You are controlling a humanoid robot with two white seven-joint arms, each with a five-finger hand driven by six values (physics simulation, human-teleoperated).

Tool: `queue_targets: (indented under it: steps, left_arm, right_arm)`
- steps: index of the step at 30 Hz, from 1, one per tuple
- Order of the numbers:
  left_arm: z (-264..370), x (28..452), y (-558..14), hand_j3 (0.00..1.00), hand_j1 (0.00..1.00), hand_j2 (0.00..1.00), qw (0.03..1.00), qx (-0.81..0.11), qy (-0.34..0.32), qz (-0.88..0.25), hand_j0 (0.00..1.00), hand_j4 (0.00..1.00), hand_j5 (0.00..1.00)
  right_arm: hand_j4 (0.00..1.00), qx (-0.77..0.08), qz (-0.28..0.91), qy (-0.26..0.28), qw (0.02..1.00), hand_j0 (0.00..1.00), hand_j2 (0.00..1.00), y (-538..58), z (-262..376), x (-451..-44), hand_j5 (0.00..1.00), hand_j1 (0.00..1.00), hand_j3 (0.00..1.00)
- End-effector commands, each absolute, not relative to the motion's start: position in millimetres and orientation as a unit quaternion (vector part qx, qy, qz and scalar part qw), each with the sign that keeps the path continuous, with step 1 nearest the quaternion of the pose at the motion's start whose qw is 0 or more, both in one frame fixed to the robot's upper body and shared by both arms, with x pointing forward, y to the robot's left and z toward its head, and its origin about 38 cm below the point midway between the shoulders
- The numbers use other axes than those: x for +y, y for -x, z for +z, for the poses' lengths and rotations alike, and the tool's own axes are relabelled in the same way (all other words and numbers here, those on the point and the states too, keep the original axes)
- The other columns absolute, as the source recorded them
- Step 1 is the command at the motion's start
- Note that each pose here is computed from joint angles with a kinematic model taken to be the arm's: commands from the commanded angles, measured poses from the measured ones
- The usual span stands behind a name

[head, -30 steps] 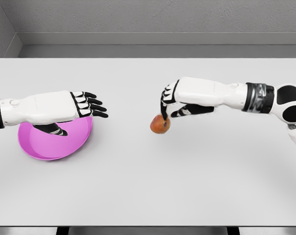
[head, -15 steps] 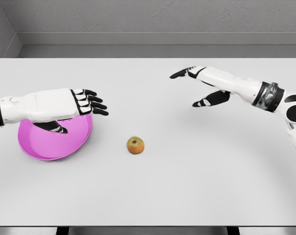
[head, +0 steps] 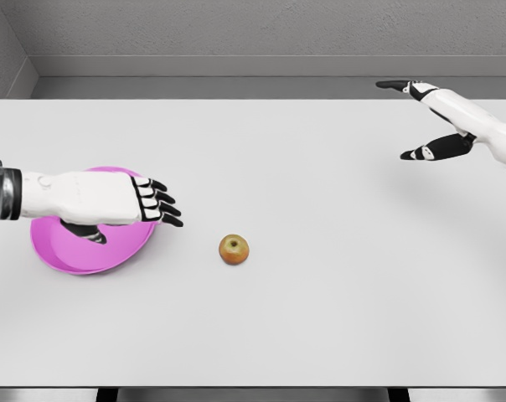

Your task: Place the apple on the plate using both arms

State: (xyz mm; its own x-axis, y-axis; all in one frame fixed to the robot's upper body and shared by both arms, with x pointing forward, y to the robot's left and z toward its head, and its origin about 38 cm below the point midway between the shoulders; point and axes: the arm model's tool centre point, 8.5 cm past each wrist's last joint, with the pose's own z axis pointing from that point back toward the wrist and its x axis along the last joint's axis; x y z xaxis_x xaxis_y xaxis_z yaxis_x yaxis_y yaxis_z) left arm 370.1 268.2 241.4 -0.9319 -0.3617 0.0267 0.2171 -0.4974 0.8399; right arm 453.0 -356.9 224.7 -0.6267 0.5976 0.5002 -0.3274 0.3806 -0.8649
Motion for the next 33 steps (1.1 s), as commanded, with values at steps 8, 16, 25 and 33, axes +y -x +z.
queue_targets:
  steps: [8, 16, 25, 33]
  left_arm:
    - [256, 265, -376, 1.00, 1.00, 1.00, 0.163, -0.482, -0.091, -0.856, 1.00, 1.00, 1.00]
    - [268, 111, -372, 1.00, 1.00, 1.00, -0.017, -0.495, -0.007, -0.869, 1.00, 1.00, 1.00]
    - [260, 153, -404, 1.00, 1.00, 1.00, 0.055, -0.524, -0.049, -0.848, 1.00, 1.00, 1.00]
    - [212, 147, -393, 1.00, 1.00, 1.00, 0.073, -0.471, -0.011, -0.879, 1.00, 1.00, 1.00]
  right_arm:
    - [1.00, -0.703, 0.556, 0.109, 0.430, 1.00, 1.00, -456, 223, -365, 1.00, 1.00, 1.00]
    - [1.00, -0.689, 0.570, 0.117, 0.432, 1.00, 1.00, -456, 218, -364, 1.00, 1.00, 1.00]
    - [1.00, -0.687, 0.571, 0.116, 0.434, 1.00, 1.00, -455, 216, -364, 1.00, 1.00, 1.00]
    - [1.00, -0.682, 0.575, 0.122, 0.436, 1.00, 1.00, -453, 218, -371, 1.00, 1.00, 1.00]
